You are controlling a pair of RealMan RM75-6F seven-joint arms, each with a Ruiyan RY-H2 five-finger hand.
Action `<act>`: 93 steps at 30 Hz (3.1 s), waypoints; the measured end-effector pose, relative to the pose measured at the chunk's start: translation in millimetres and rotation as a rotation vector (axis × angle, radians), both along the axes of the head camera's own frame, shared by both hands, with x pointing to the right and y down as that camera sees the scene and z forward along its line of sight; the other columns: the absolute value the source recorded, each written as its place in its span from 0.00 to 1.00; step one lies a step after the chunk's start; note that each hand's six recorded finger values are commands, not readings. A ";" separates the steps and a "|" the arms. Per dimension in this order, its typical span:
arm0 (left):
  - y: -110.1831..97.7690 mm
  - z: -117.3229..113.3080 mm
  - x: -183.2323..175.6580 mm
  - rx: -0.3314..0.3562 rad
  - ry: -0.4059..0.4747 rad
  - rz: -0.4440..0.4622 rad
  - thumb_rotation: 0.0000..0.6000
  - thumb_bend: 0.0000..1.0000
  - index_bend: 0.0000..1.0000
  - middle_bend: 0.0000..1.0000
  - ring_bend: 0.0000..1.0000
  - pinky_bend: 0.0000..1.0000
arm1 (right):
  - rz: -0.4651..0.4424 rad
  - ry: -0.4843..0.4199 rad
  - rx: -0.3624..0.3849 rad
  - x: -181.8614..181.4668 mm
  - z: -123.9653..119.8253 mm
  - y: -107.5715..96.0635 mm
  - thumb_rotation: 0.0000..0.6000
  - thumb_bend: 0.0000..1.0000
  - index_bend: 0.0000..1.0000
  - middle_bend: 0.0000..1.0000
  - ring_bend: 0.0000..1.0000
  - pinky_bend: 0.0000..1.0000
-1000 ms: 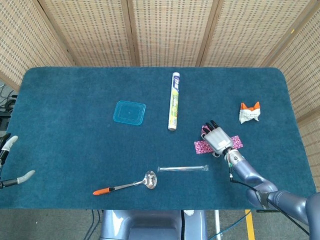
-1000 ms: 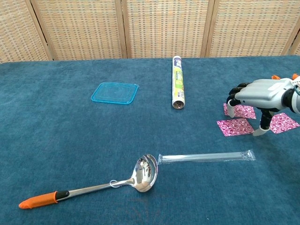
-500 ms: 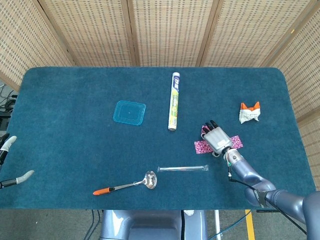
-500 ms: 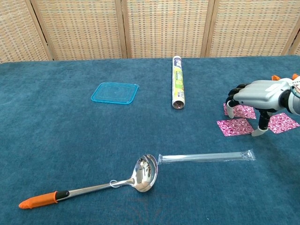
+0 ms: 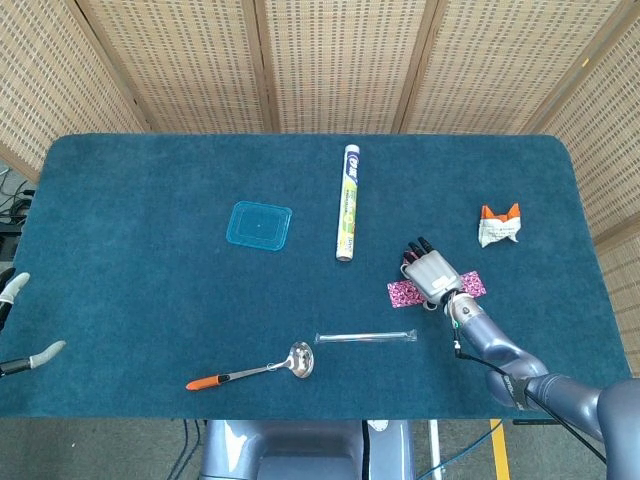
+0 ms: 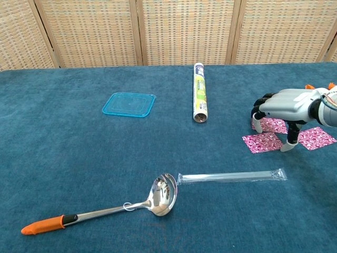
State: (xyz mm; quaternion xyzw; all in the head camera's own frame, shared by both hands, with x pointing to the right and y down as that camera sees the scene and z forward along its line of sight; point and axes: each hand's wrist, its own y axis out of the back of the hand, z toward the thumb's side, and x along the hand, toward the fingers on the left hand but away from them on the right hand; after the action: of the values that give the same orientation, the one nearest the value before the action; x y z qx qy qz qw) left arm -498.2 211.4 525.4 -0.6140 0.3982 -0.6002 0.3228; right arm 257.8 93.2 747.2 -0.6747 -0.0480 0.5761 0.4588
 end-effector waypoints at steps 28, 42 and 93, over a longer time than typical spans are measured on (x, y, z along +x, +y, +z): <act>-1.6 2.2 0.3 -0.002 0.006 0.005 0.34 0.00 0.02 0.00 0.00 0.00 | -0.004 -0.007 -0.002 -3.8 -3.8 6.4 1.00 0.21 0.33 0.19 0.00 0.00; -1.2 3.4 -0.9 -0.006 0.004 0.002 0.34 0.00 0.02 0.00 0.00 0.00 | -0.009 0.001 -0.009 -4.6 -0.6 7.5 1.00 0.21 0.33 0.19 0.00 0.00; 0.8 3.6 -5.6 -0.007 0.002 -0.011 0.34 0.00 0.02 0.00 0.00 0.00 | -0.004 -0.009 -0.007 -9.0 1.8 7.9 1.00 0.23 0.39 0.21 0.00 0.00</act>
State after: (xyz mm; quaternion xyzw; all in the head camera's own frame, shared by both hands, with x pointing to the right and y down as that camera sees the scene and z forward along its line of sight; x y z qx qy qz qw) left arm -503.8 212.1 529.0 -0.6137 0.3996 -0.6026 0.3170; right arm 248.8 101.1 749.1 -0.6791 -0.0466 0.5722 0.4574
